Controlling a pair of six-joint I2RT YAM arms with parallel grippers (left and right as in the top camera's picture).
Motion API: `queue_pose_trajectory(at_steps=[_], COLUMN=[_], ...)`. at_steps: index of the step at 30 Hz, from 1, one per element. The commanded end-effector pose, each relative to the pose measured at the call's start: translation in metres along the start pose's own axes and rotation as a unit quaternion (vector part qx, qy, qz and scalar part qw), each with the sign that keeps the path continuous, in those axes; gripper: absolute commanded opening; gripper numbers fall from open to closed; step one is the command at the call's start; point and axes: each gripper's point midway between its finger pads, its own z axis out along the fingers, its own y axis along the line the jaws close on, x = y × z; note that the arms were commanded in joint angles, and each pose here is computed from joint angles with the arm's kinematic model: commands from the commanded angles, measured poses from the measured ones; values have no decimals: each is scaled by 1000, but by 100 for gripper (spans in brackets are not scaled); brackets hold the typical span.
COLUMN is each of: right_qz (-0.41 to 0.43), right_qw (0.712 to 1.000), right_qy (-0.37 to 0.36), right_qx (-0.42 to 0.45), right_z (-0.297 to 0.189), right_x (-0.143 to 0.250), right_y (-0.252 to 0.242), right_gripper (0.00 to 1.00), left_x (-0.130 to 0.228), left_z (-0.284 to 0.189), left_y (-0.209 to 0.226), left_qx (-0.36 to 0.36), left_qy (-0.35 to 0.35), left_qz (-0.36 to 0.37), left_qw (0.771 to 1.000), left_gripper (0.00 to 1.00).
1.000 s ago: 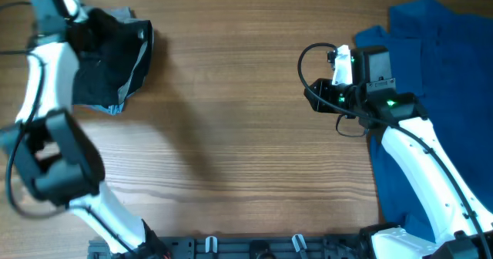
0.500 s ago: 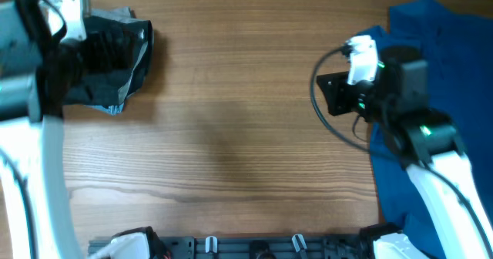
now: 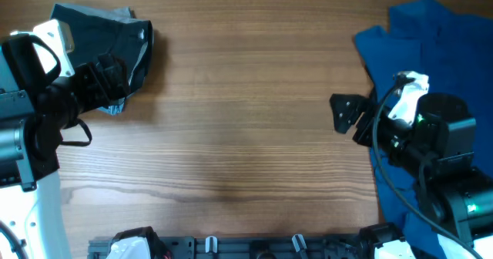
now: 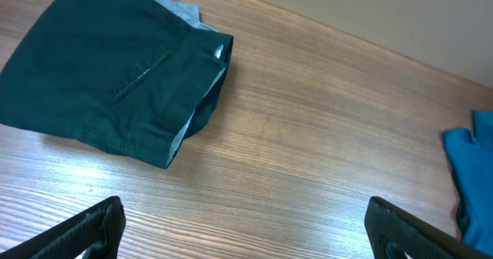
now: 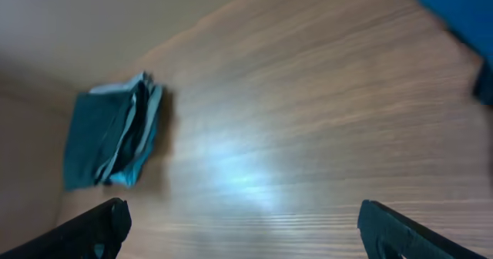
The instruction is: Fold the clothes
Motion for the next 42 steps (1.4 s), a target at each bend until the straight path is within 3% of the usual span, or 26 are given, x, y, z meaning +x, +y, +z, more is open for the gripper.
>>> queue_pose_trajectory(at_steps=[1, 4, 7, 10, 15, 21, 40, 42], right_qz=[-121, -219, -220, -215, -215, -195, -197, -197], right_qw=[991, 969, 948, 931, 919, 931, 923, 923], right_qy=[-61, -113, -227, -294, -330, -306, -330, -330], right_qx=[-3, 10, 36, 29, 16, 33, 18, 18], right_z=[-12, -17, -24, -15, -4, 41, 42, 42], right_x=[-23, -34, -44, -12, 36, 59, 55, 55], right_y=[8, 6, -17, -51, -86, -120, -115, -116], right_gripper=[100, 100, 100, 100, 100, 100, 100, 100], left_x=[1, 1, 1, 1, 1, 1, 2, 4], left_z=[0, 0, 0, 0, 0, 0, -1, -19], left_y=[-1, -1, -1, -1, -1, -1, -3, -13], left_qx=[-2, -2, -2, -2, -2, -2, 2, 15], left_qy=[-1, -1, -1, -1, -1, -1, -1, -22], left_qz=[-3, -3, -3, -3, -3, -3, 0, 14], left_qw=[1000, 1000, 1000, 1000, 1000, 1000, 1000, 1000], left_gripper=[100, 100, 100, 100, 100, 100, 100, 100])
